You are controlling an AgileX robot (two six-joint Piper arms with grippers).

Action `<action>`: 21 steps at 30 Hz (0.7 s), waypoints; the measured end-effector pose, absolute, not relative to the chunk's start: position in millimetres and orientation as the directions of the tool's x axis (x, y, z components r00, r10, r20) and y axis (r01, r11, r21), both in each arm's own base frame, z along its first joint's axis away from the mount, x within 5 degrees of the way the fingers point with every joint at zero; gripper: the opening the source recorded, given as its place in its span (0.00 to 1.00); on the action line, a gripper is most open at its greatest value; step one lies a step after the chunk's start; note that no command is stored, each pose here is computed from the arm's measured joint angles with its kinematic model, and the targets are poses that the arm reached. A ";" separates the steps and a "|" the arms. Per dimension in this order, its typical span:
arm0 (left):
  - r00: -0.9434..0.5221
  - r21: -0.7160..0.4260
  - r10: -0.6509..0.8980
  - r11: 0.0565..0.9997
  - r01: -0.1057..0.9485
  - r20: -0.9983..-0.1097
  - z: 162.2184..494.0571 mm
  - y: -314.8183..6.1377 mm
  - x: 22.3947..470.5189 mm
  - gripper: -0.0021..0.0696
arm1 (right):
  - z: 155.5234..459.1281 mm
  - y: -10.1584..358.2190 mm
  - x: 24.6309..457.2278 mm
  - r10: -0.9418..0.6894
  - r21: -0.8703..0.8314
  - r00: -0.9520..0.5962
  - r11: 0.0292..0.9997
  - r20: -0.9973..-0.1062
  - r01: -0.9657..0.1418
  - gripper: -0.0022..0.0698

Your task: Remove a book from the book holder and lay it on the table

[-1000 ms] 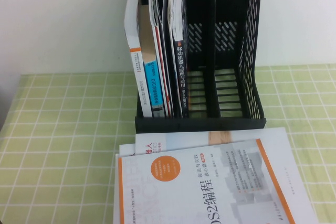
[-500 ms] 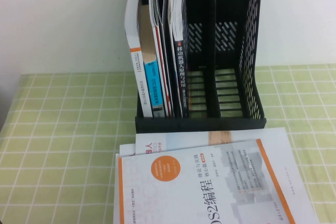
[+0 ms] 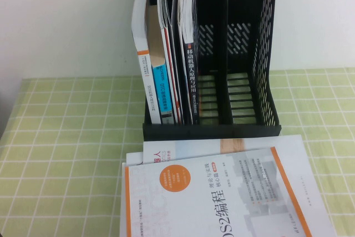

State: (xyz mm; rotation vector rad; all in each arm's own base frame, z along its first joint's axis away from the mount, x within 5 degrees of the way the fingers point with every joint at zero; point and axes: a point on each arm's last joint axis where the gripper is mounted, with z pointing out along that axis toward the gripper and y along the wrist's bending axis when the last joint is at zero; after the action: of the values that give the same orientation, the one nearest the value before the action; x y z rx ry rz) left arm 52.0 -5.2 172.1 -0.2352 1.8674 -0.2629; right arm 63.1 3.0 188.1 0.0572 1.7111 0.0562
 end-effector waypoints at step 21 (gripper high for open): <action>-0.303 -0.297 -0.292 0.954 -0.030 -0.907 172.1 -5.2 52.0 0.03 | 167.2 0.9 51.6 -0.021 -0.028 -0.339 0.999 -0.940 0.017 0.03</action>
State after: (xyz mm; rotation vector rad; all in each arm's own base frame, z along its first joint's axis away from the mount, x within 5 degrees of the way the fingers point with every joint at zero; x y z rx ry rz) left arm 52.0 -5.2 172.1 -0.2352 1.8674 -0.2629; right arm 51.6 0.9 167.2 -0.0024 1.9165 -0.0385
